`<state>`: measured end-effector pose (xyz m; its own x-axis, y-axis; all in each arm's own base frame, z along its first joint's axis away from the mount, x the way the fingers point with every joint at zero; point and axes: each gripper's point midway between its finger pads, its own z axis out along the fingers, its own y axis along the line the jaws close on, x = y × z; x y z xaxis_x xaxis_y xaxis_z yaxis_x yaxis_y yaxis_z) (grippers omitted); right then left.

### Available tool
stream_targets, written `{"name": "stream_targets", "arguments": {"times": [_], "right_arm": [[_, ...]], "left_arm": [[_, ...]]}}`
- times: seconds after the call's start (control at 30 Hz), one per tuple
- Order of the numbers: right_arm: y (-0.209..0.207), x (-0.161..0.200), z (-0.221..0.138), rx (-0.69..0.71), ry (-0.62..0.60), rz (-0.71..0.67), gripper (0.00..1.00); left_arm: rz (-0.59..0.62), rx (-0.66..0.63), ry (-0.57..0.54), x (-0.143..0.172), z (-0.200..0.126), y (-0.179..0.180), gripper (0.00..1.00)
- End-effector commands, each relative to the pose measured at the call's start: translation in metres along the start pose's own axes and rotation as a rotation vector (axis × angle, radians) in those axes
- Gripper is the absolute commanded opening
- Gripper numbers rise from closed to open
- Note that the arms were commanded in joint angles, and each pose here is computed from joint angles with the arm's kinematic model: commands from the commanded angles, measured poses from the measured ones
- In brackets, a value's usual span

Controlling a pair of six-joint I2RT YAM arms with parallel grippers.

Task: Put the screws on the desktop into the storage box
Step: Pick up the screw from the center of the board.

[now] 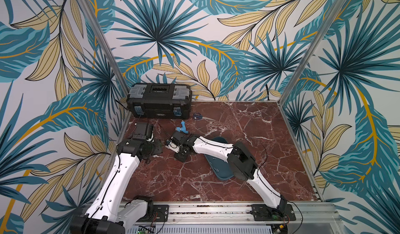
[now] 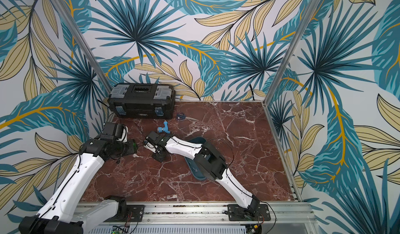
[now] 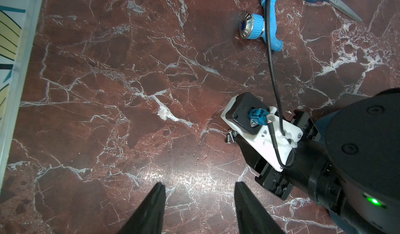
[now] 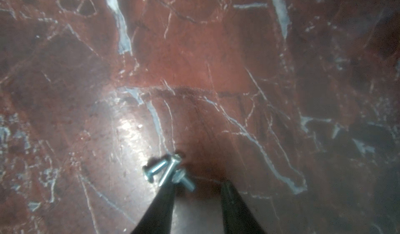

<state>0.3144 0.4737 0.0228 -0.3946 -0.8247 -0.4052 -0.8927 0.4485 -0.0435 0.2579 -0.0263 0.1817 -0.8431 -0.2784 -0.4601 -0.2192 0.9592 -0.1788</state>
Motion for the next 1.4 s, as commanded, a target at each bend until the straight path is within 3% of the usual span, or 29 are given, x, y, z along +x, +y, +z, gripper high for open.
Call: {"name": "stream_targets", "arguments": {"times": [0.0,0.53,1.07,1.37], "right_arm": [[0.008,0.032,0.032,-0.020,0.106,-0.017,0.38],[0.012,0.039,0.046,-0.050,0.129,-0.022,0.28],[0.010,0.046,0.039,-0.027,0.142,0.055,0.01],[0.005,0.025,-0.010,-0.006,-0.045,0.207,0.00]], "left_arm": [[0.003,-0.007,0.019,0.006,0.007,0.004,0.56],[0.003,-0.006,0.031,0.008,0.010,0.004,0.56],[0.000,-0.004,0.028,0.008,0.009,0.003,0.56],[0.001,-0.001,0.033,0.009,0.010,0.002,0.56]]}}
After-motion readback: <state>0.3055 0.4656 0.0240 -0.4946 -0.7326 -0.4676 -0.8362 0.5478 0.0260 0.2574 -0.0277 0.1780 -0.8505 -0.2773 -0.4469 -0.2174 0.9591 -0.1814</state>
